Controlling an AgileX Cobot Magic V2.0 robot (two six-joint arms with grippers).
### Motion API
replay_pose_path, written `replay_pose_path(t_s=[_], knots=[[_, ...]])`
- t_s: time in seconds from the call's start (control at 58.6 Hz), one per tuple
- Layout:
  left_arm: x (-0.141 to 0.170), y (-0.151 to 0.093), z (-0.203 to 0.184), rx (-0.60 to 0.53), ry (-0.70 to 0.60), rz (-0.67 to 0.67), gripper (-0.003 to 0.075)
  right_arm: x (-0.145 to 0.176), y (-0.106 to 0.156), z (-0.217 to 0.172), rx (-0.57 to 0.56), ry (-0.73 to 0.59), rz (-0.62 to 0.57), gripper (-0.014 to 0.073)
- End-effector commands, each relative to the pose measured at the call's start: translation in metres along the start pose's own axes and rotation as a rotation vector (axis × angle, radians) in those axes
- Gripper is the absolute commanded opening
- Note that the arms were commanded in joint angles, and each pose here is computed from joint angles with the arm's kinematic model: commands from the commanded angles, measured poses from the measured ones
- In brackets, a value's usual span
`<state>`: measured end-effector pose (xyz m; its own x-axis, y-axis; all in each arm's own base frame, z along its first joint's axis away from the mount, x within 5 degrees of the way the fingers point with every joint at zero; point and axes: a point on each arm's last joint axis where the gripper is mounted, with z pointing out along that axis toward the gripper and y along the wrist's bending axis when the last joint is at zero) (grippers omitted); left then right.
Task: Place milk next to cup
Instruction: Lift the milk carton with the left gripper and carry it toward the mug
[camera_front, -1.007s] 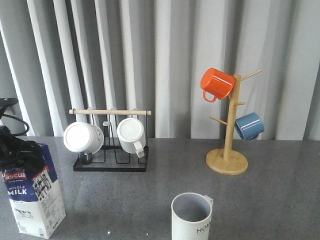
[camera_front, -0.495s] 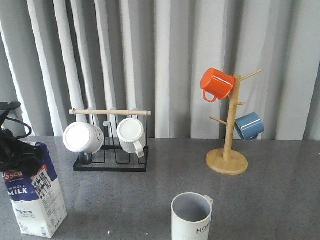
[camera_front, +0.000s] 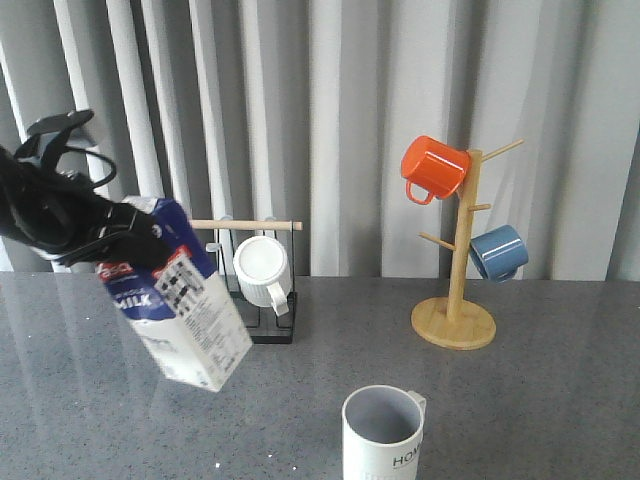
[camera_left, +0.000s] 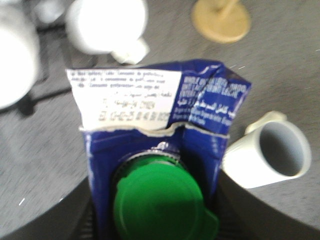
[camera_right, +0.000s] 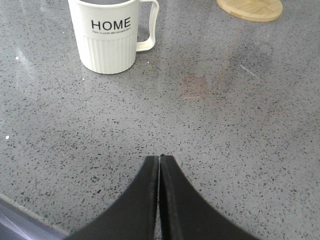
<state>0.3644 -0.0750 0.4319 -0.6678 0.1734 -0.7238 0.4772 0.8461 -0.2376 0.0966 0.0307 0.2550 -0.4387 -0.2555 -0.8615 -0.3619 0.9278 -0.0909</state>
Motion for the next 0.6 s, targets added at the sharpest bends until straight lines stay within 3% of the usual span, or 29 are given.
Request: replay_pose_path(t_s=[0.0,0.222,0.58], knots=[[-0.02,-0.038,-0.021,0.073,-0.127,0.06,-0.0006,-0.013,-0.002,-0.003,0.017,-0.083,-0.001,-0.0006],[-0.022,-0.056,0.02,0.085,-0.044,0.07,-0.0006,-0.013,-0.002,-0.003,0.015,-0.084,0.002,-0.0006],[-0.009,-0.064,0.067,0.083,0.11,0.071,-0.0001,-0.013,-0.002,-0.003,0.016,-0.085,0.005,-0.0006]])
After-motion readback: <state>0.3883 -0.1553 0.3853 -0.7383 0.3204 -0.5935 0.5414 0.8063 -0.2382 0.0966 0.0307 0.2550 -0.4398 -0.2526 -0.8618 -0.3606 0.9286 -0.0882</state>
